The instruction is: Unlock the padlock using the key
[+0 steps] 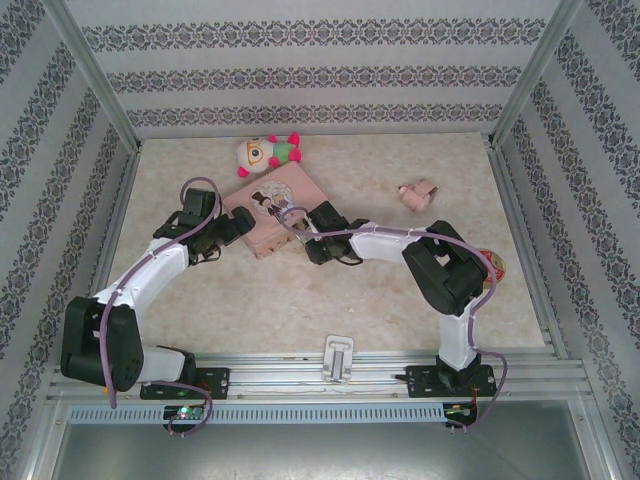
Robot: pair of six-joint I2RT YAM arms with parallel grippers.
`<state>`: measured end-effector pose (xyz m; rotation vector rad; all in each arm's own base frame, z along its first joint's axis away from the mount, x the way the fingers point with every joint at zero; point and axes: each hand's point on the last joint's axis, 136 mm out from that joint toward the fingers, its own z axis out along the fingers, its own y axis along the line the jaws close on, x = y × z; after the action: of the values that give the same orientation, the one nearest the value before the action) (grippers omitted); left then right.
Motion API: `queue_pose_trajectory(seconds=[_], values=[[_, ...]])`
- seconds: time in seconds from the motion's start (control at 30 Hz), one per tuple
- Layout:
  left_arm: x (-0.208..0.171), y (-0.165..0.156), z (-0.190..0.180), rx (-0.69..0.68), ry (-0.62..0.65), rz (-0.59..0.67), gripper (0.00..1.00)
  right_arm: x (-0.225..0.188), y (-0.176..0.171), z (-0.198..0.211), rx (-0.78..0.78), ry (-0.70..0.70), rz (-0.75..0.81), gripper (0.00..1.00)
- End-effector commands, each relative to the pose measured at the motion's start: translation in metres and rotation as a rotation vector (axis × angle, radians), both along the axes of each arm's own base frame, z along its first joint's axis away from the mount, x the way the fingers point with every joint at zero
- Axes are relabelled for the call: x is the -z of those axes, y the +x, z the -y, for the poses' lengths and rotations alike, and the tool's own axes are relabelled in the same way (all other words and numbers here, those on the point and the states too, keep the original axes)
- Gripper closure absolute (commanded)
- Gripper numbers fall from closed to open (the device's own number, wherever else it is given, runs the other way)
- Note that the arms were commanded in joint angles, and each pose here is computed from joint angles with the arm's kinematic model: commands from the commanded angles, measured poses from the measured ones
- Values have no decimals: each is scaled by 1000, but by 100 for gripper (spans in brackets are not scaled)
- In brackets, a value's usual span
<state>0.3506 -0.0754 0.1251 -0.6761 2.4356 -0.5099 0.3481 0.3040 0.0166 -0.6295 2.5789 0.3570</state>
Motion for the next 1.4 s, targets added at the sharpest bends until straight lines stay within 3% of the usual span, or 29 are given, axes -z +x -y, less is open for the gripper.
queue_pose_trajectory(seconds=[0.0, 0.17, 0.33, 0.67, 0.87, 1.07, 1.37], values=[[-17, 5, -3, 1, -17, 70, 1, 17, -7, -26, -58, 95, -4, 85], [-44, 10, 7, 45, -69, 215, 0, 3, -14, -24, -31, 108, 9, 100], [-71, 4, 5, 47, -72, 357, 3, -7, -25, -17, 72, 146, -17, 100], [-80, -7, 18, 78, -14, 391, 1, -10, -56, -10, 254, 266, -109, 100], [-80, -22, 21, 2, -8, 453, 1, -15, -68, -4, 357, 315, -117, 100], [-76, -31, 22, 4, 99, 420, 1, -20, -73, 10, 445, 346, -116, 100], [-34, -22, 41, 73, 186, 234, 1, -19, -74, 22, 579, 439, -141, 100]])
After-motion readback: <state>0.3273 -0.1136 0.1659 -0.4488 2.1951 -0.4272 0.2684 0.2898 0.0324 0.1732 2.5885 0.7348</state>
